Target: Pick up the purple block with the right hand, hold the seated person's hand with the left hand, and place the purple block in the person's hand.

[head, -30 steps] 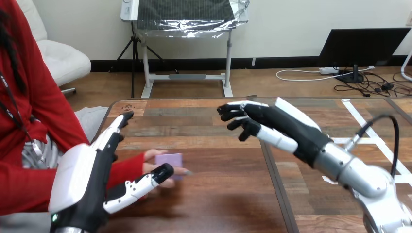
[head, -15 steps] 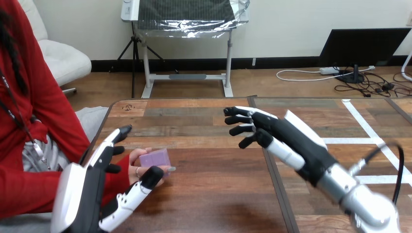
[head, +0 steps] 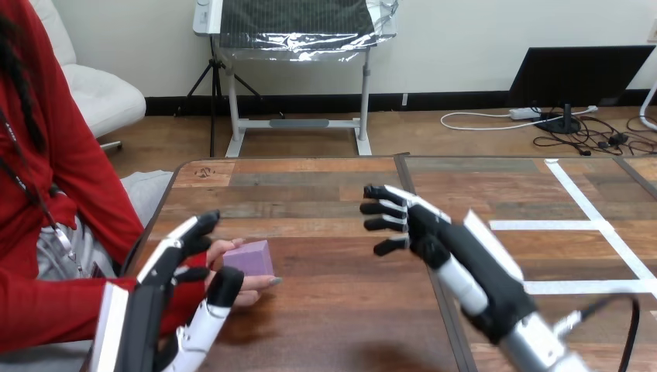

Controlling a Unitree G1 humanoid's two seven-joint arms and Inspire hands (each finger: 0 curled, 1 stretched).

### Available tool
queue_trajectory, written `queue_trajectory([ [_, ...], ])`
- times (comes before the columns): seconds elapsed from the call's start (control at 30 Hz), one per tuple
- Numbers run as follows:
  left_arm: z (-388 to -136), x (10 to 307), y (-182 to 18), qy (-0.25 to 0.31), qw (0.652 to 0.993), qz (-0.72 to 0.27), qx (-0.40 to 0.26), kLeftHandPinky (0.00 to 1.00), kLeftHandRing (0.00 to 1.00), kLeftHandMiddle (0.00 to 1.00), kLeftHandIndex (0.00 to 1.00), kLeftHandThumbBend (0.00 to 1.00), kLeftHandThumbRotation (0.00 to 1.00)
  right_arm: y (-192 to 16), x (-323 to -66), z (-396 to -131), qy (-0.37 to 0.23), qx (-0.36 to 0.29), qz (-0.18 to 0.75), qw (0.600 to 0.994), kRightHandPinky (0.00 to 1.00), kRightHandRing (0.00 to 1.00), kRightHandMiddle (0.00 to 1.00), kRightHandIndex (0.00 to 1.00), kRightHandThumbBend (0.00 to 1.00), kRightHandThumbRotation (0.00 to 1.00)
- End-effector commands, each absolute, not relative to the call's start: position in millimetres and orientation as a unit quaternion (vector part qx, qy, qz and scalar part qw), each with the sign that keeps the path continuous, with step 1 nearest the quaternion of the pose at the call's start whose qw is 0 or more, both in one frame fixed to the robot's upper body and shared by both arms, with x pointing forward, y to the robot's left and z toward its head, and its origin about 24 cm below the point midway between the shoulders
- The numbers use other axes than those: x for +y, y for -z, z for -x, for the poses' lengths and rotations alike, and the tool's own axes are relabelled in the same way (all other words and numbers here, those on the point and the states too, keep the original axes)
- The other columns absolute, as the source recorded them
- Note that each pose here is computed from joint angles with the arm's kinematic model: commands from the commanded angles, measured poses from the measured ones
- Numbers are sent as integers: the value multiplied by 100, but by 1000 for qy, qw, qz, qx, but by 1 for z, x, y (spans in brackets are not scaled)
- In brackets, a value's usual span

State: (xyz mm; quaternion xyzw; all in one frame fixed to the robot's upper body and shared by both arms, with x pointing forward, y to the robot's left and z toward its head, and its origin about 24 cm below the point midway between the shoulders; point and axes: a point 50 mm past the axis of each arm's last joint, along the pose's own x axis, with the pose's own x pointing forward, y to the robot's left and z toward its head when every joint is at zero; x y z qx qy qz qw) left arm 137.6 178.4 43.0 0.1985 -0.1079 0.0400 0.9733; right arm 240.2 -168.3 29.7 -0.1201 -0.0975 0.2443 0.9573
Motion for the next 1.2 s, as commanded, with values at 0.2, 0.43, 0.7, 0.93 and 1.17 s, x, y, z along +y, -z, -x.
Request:
queue_trajectory([
  [0.2, -131, 172, -59, -36, 974, -167, -152, 65, 76, 78, 76, 51, 93, -33, -158, -224, -206, -147, 34, 967, 78, 82, 86, 88, 100, 100],
  [0.43, -129, 173, -63, -40, 972, -169, -161, 62, 73, 74, 73, 42, 93, -27, -153, -214, -196, -140, -15, 970, 79, 82, 85, 87, 100, 99],
  [0.7, -130, 175, -66, -37, 971, -168, -166, 58, 70, 72, 71, 38, 93, -24, -150, -207, -198, -131, -58, 970, 80, 83, 85, 88, 100, 100],
  [0.93, -131, 175, -66, -38, 972, -163, -165, 57, 70, 71, 69, 39, 93, -24, -148, -202, -196, -124, -79, 969, 79, 82, 84, 87, 100, 100],
  [1.17, -132, 173, -65, -32, 974, -153, -165, 57, 70, 71, 68, 42, 96, -24, -148, -198, -193, -117, -86, 970, 80, 82, 83, 87, 100, 100],
])
